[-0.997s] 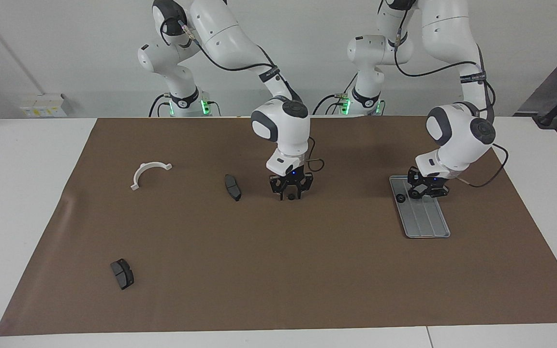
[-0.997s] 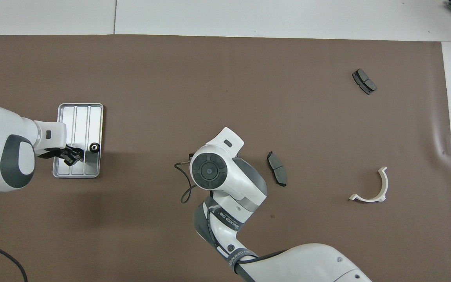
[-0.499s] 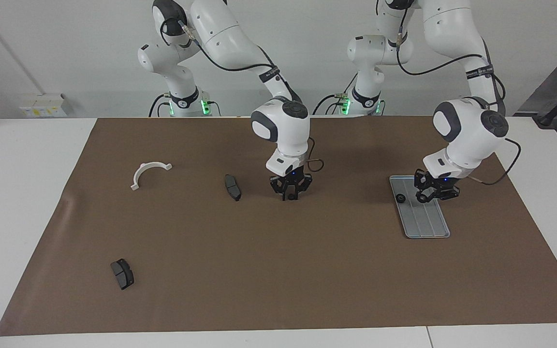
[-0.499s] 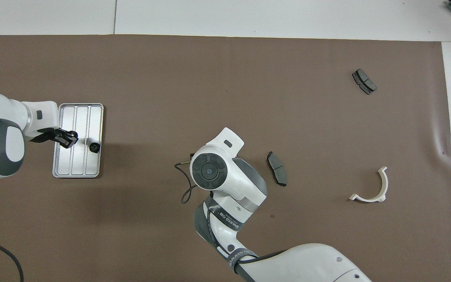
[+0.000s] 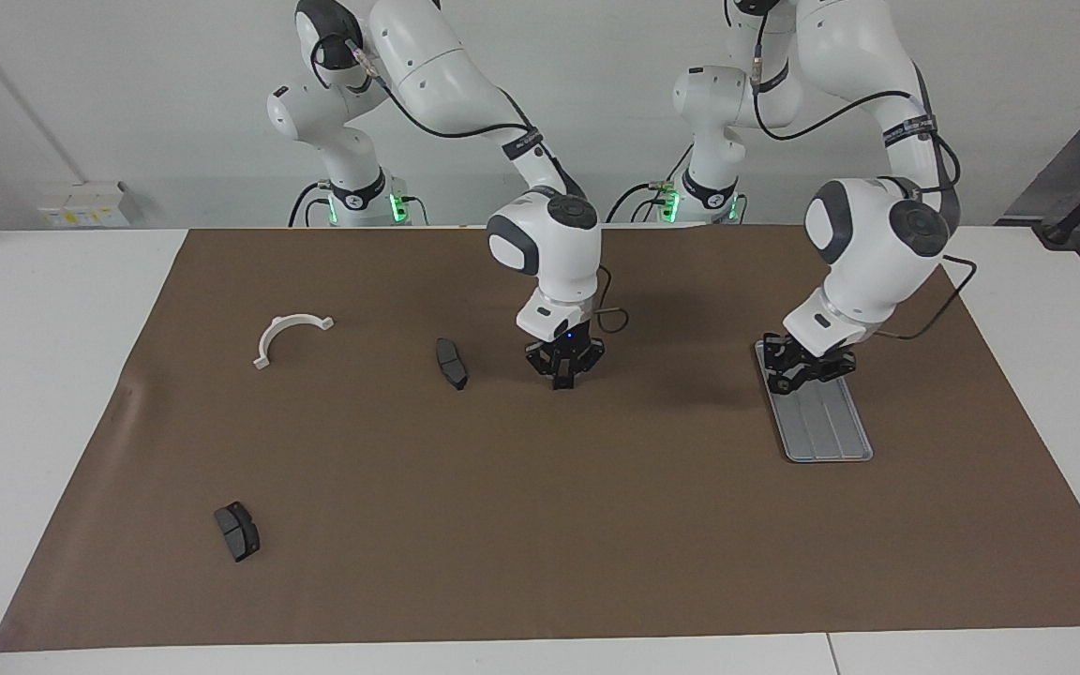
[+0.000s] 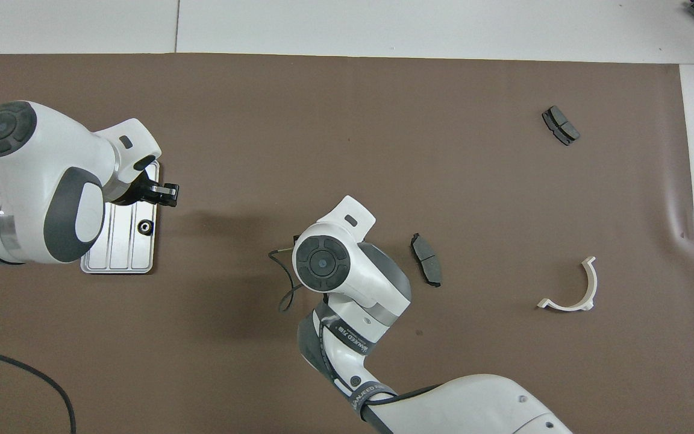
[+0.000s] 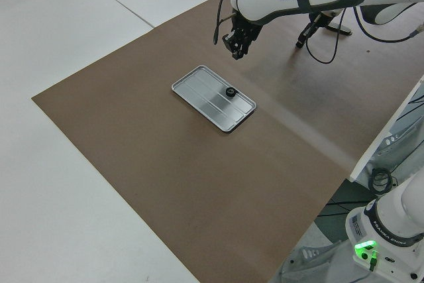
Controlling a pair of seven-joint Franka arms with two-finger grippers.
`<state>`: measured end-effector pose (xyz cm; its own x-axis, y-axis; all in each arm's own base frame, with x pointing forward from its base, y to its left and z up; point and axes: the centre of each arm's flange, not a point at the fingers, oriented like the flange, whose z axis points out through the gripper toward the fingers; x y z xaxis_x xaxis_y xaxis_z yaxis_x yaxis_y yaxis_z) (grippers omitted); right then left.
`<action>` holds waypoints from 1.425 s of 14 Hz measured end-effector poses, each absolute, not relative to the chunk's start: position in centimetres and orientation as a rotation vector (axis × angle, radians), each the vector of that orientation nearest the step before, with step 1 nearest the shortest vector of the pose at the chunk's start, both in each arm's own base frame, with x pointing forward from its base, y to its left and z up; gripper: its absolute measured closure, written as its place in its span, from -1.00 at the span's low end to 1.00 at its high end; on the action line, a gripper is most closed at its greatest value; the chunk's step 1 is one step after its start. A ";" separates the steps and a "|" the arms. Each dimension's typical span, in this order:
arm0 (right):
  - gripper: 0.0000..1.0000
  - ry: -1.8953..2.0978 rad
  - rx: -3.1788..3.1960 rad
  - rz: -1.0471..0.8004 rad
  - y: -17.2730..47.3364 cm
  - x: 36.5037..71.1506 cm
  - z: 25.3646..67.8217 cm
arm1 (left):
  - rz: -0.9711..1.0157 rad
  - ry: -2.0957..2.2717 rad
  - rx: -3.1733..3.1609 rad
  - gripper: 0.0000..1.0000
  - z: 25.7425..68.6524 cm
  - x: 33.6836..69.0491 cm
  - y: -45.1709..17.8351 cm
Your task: Place bearing gear from tray to pile
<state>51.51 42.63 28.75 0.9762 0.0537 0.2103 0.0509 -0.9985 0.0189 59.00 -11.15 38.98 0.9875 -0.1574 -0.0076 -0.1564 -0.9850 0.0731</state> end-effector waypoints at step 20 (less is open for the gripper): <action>0.52 -0.280 3.168 0.438 9.3 68.0 35.1 | 0.063 0.173 3.049 0.30 32.6 49.8 -40.0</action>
